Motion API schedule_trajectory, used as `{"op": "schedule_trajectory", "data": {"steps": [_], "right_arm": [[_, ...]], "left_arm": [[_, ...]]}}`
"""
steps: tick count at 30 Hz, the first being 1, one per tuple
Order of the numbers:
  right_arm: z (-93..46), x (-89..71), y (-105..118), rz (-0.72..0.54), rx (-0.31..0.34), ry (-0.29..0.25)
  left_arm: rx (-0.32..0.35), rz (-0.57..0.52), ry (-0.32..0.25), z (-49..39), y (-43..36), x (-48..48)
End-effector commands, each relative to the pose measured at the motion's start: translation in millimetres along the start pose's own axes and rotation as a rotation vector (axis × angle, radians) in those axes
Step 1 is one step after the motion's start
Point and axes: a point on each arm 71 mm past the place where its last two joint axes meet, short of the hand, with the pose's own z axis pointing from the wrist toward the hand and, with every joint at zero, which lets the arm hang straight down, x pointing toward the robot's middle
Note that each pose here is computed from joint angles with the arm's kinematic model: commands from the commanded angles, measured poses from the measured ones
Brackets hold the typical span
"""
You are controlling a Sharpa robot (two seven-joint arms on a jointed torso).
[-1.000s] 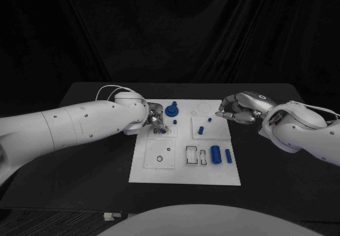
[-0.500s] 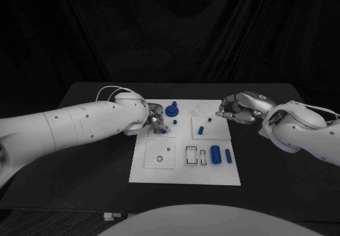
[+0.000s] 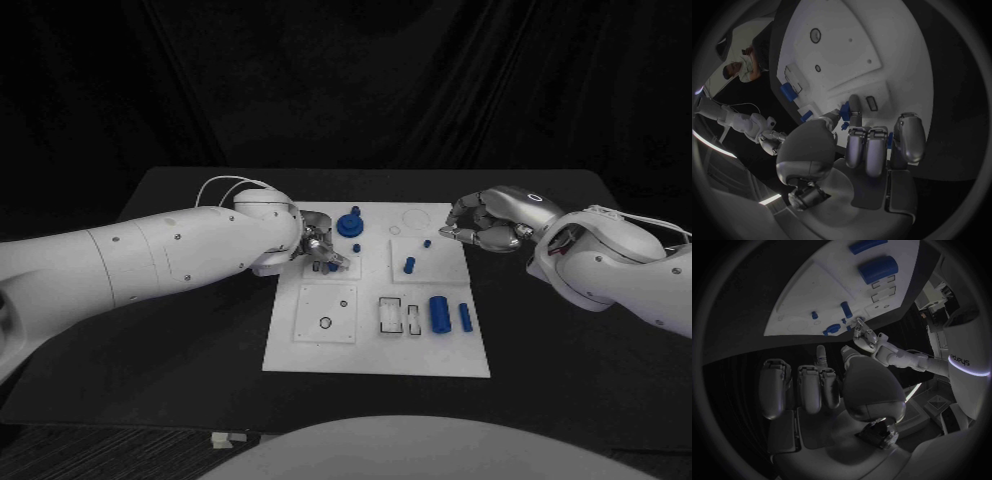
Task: Assemble the parts on the task board
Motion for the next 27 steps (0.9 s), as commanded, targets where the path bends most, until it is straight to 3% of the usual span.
{"op": "schedule_trajectory", "data": {"steps": [1, 27], "right_arm": [[-0.4, 0.9, -1.5, -0.001, 0.018, 0.003], [-0.3, 1.1, -2.0, -0.001, 0.021, 0.005]], "left_arm": [[-0.011, 0.006, 0.034, 2.1, 1.8, 8.1], [0.002, -0.010, 0.006, 1.2, 6.1, 6.0]]}}
